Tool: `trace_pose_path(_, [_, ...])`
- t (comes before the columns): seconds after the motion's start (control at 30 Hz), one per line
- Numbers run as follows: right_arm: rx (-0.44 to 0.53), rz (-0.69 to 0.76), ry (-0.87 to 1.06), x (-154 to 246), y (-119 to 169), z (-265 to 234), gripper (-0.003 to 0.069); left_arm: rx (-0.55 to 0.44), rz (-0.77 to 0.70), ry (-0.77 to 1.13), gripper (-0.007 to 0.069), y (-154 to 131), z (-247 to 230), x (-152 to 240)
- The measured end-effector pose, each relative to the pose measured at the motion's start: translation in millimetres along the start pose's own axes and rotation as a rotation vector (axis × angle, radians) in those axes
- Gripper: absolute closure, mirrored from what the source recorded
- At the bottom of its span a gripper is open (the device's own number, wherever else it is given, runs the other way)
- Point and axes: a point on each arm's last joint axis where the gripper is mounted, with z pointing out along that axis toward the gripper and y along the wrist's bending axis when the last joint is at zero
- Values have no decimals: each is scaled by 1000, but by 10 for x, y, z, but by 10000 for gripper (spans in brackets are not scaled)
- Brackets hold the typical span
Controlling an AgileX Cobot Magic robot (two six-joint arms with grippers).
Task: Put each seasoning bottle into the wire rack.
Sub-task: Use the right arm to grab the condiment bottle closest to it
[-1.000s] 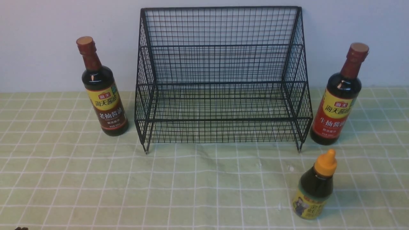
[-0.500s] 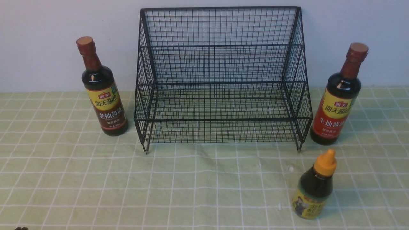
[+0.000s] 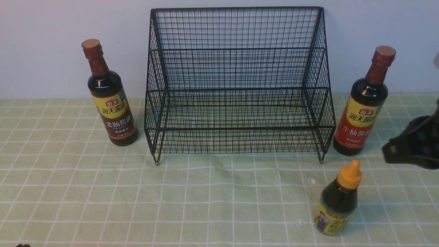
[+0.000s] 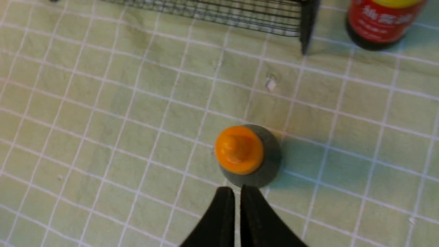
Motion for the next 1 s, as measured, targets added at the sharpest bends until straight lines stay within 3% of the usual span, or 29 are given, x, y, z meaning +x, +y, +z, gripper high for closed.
trace_pose_path(0.17, [77,-87,10,-96,129,298,480,0,0,0,632,0,0,0])
trace_pose_path(0.23, [114,-96,15,-136,132,426,356,0,0,0,632,0,0,0])
trace_pose_path(0.27, [121,-90,18,-142,131,456,356,0,0,0,632,0,0,0])
trace_pose_path(0.3, [131,-72,36,-152,119,531,277,0,0,1,632,0,0,1])
trace_pose_path(0.47, [160,-66,115,-156,82,784,139,0,0,1,632,0,0,1])
trace_pose_path(0.57, [168,-62,165,-144,67,925,132,0,0,1,632,0,0,1])
trace_pose_path(0.63, [171,-58,205,-131,57,1043,165,0,0,1,632,0,0,1])
trace_pose_path(0.7, [172,-56,224,-124,53,1103,223,0,0,1,632,0,0,1])
trace_pose_path(0.73, [168,-50,237,-119,53,1145,314,0,0,1,632,0,0,1])
trace_pose_path(0.77, [168,-49,239,-118,53,1148,356,0,0,1,632,0,0,1])
trace_pose_path(0.8, [168,-49,239,-122,55,1144,372,0,0,1,632,0,0,1])
trace_pose_path(0.93, [169,-56,248,-181,79,1013,350,0,0,1,632,0,0,1])
trace_pose_path(1.0, [156,-60,173,-354,140,719,350,0,0,1,632,0,0,1])
